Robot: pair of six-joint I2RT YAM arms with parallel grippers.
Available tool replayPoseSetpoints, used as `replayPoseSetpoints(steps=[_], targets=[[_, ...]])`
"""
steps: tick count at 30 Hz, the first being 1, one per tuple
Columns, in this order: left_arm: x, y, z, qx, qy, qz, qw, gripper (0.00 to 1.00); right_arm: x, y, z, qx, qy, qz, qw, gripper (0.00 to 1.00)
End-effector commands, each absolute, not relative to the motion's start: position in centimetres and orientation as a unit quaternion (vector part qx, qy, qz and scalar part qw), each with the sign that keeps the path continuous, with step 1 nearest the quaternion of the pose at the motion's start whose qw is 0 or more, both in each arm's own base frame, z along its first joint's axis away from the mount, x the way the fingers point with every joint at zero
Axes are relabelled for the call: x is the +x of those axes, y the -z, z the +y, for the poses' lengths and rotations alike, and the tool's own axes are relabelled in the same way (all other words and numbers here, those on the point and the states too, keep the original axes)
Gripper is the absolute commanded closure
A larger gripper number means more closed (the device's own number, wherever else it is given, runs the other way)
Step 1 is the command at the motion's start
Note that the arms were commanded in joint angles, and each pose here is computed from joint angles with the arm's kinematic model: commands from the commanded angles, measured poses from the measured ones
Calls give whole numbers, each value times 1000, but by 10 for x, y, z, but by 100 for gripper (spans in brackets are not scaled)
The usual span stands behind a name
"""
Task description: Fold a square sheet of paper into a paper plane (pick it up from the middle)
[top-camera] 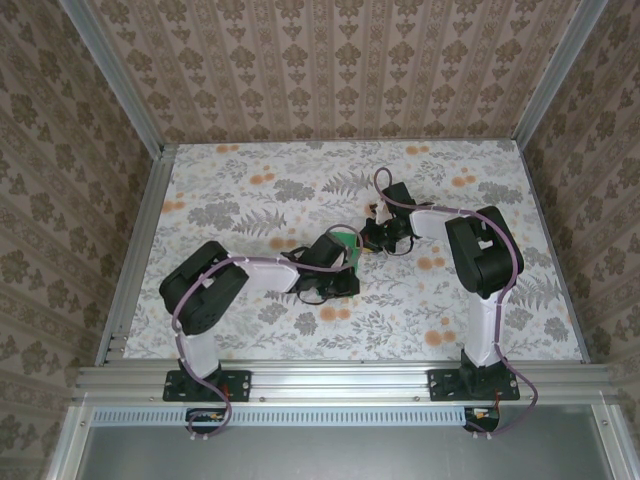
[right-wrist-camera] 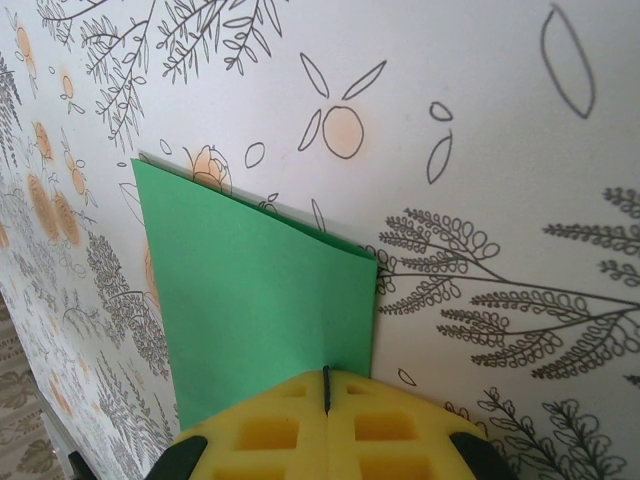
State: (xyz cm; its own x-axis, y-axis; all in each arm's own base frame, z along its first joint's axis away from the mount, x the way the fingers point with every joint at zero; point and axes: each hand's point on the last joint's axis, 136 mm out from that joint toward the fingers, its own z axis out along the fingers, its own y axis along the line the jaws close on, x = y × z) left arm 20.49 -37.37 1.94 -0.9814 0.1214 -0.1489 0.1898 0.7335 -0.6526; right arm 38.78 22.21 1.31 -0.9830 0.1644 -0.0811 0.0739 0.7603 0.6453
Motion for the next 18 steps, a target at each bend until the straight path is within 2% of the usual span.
replayPoseSetpoints(steps=[1, 7, 11, 15, 18], targets=[[164, 13, -346, 69, 300, 951, -22, 91, 370, 31, 203, 83, -269, 959, 29, 94], [163, 7, -344, 65, 310, 949, -12, 91, 370, 27, 203, 82, -271, 959, 32, 94], [173, -22, -351, 77, 334, 939, 18, 89, 374, 12, 210, 70, -285, 955, 44, 94], [197, -67, -353, 83, 363, 925, 71, 84, 382, -19, 223, 51, -310, 947, 73, 93], [219, -94, -340, 68, 370, 919, 115, 76, 387, -49, 227, 45, -327, 939, 100, 89]])
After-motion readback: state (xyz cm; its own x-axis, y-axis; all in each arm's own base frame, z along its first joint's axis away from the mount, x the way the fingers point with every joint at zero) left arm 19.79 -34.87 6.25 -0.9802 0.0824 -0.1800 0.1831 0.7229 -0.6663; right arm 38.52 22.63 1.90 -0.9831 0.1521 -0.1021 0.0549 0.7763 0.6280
